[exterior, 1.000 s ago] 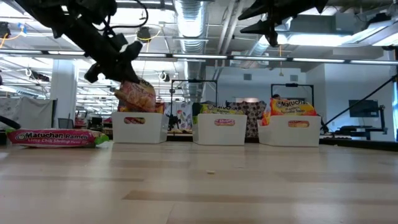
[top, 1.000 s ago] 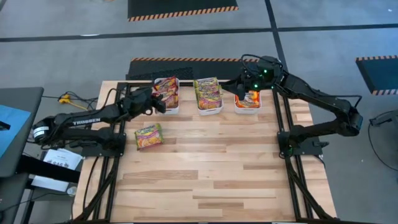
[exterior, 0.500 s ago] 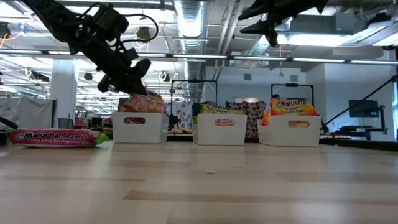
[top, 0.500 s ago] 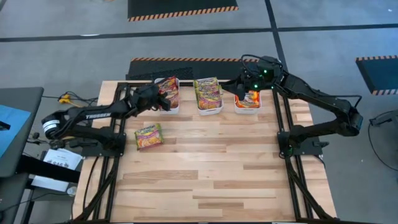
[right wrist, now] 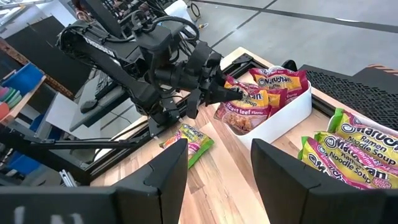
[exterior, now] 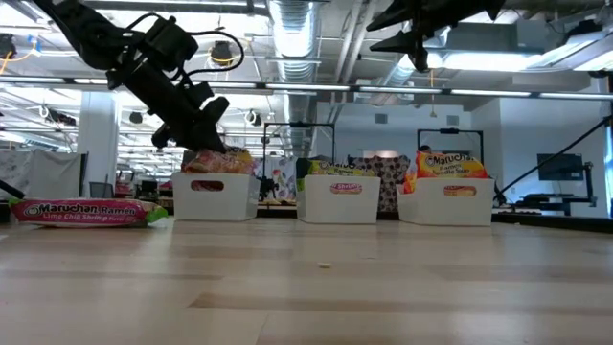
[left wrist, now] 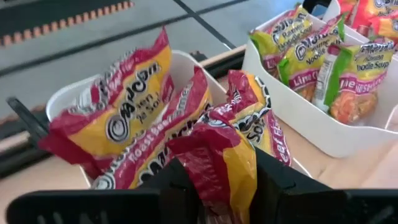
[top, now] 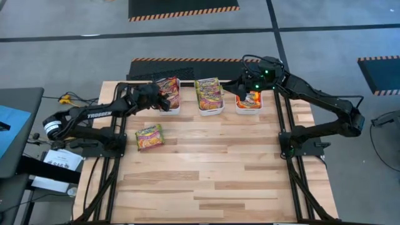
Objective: Sort Maruchan noodles
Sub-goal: Put the red noodle pack into the left white bin
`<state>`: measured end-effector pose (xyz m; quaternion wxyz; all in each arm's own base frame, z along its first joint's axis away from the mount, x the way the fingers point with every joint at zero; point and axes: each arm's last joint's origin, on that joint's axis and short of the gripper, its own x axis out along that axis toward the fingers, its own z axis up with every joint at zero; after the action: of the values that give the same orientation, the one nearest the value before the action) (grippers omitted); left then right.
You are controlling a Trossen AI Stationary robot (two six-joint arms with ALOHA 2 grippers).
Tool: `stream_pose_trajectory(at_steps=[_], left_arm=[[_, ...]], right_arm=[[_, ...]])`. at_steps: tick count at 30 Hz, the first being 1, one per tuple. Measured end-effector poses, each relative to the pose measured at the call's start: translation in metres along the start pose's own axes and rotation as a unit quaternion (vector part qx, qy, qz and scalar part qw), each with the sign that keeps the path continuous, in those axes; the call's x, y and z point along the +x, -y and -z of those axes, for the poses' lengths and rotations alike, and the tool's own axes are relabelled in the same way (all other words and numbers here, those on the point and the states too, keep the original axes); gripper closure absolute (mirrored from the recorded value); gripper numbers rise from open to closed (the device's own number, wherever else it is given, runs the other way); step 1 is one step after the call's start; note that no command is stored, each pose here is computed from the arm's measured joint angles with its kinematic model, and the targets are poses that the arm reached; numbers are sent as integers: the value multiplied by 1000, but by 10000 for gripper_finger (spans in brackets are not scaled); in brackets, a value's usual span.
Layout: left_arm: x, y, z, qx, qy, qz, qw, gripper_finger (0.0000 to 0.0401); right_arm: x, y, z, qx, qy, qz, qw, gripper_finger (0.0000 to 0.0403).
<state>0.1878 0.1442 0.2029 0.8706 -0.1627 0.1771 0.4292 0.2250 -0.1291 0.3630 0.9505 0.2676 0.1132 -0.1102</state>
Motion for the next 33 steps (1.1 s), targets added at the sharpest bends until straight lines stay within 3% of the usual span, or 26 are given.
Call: stream_pose_trajectory(at_steps=[9, 14, 21, 24, 30, 33], left_arm=[[3, -10, -3, -68, -19, 49, 996, 253], [2, -9, -17, -90, -8, 69, 993, 227], [0, -8, -38, -76, 14, 67, 995, 220], [-4, -6, -49, -100, 4, 70, 993, 220], [-25, 4, -76, -112, -70, 146, 980, 220], [-38, 9, -86, -97, -100, 142, 980, 220]], right_arm=[[0, 0, 0, 0, 0, 0, 1000, 203], [0, 0, 0, 0, 0, 0, 1000, 203], [0, 1, 2, 4, -8, 4, 1000, 203], [0, 2, 4, 7, -17, 8, 1000, 203], [0, 2, 4, 8, -22, 9, 1000, 203], [0, 2, 4, 9, -22, 10, 1000, 203]])
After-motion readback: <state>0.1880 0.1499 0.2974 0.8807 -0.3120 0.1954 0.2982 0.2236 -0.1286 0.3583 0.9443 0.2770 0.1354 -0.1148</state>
